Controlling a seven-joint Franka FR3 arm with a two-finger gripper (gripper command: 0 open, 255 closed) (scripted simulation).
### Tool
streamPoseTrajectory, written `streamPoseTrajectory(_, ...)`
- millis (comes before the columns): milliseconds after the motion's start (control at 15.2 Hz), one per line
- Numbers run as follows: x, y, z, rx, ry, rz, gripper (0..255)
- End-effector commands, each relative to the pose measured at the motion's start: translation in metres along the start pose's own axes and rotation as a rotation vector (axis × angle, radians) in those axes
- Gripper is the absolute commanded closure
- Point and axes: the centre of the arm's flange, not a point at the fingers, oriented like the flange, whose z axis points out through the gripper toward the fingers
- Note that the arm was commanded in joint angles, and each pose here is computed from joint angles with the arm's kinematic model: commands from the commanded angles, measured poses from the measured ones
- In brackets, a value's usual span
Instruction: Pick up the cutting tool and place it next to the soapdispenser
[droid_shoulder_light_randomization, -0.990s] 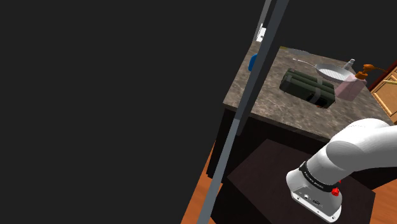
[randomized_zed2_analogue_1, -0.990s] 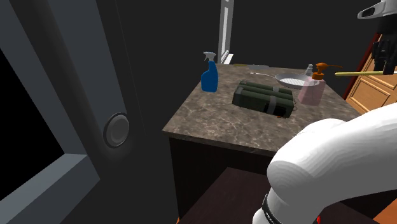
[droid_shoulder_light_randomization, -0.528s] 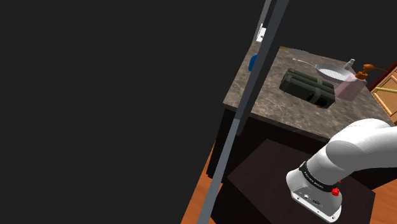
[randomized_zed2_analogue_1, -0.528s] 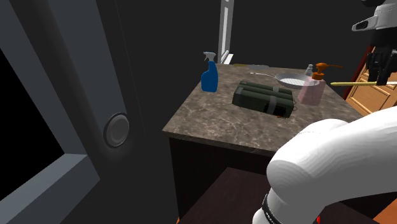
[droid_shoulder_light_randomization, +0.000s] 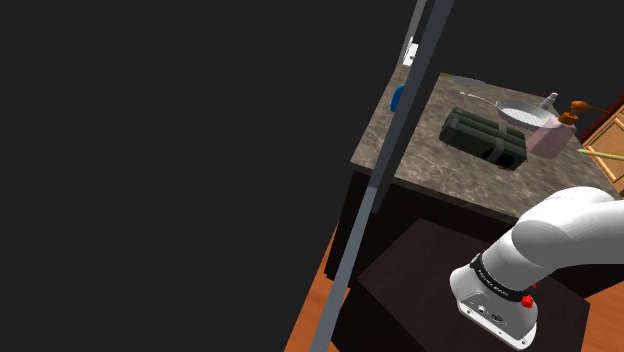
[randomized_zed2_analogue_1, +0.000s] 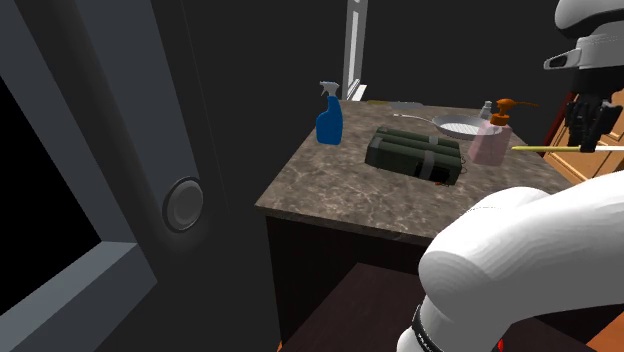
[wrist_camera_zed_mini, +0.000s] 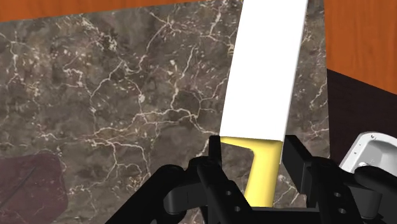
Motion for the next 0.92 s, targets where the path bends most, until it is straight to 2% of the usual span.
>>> streamPoseTrajectory(0, 0.002, 0.002, 0.011, 0.000, 0.000, 0.000, 255)
streamPoseTrajectory(858, 0.013, 0.012, 0.077, 0.000, 0.000, 0.000, 255)
